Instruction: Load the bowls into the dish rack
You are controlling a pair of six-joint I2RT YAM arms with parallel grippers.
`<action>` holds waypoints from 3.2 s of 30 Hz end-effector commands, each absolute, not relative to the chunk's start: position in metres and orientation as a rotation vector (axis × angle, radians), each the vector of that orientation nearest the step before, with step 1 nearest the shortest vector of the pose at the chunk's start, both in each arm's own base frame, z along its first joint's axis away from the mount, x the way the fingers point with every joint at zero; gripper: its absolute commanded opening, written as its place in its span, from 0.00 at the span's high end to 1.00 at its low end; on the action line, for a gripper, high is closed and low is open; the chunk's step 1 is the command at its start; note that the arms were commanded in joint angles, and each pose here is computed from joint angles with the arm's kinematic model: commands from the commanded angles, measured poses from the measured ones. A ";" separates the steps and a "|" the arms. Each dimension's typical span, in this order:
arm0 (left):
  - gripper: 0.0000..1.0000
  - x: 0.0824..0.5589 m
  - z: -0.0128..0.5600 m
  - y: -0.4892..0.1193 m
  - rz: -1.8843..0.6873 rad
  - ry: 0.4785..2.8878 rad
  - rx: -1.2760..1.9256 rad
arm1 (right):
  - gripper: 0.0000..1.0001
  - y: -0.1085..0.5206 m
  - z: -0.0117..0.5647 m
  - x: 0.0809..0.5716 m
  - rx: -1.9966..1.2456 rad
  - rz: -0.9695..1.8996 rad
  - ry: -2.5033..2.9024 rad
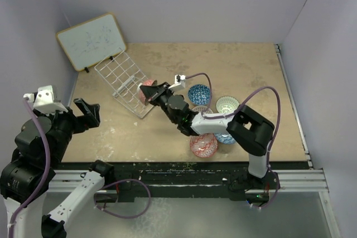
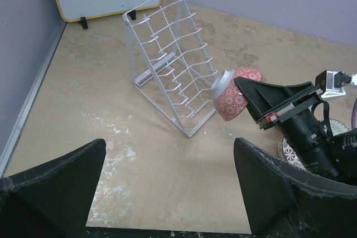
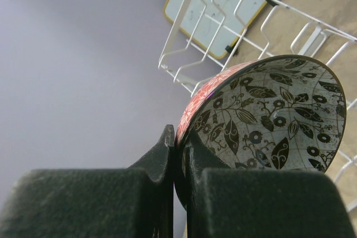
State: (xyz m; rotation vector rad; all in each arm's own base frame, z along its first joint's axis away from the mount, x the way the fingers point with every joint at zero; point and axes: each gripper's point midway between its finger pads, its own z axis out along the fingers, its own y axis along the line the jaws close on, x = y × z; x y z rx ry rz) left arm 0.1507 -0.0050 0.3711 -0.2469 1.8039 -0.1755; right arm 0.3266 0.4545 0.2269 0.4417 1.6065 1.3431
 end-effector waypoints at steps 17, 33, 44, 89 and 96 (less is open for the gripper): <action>0.01 0.136 0.378 -0.006 -0.209 1.797 -0.207 | 1.00 0.467 0.292 0.349 0.664 1.611 1.209; 0.01 0.130 0.375 -0.007 -0.223 1.802 -0.193 | 1.00 0.473 0.261 0.361 0.791 1.615 1.176; 0.01 0.125 0.372 -0.006 -0.225 1.804 -0.182 | 1.00 0.478 0.242 0.369 0.855 1.600 1.159; 0.01 0.116 0.365 -0.002 -0.217 1.796 -0.172 | 0.94 0.482 0.178 0.418 0.729 1.638 1.257; 0.01 0.117 0.363 -0.002 -0.214 1.799 -0.169 | 0.95 0.476 0.188 0.407 0.601 1.716 1.122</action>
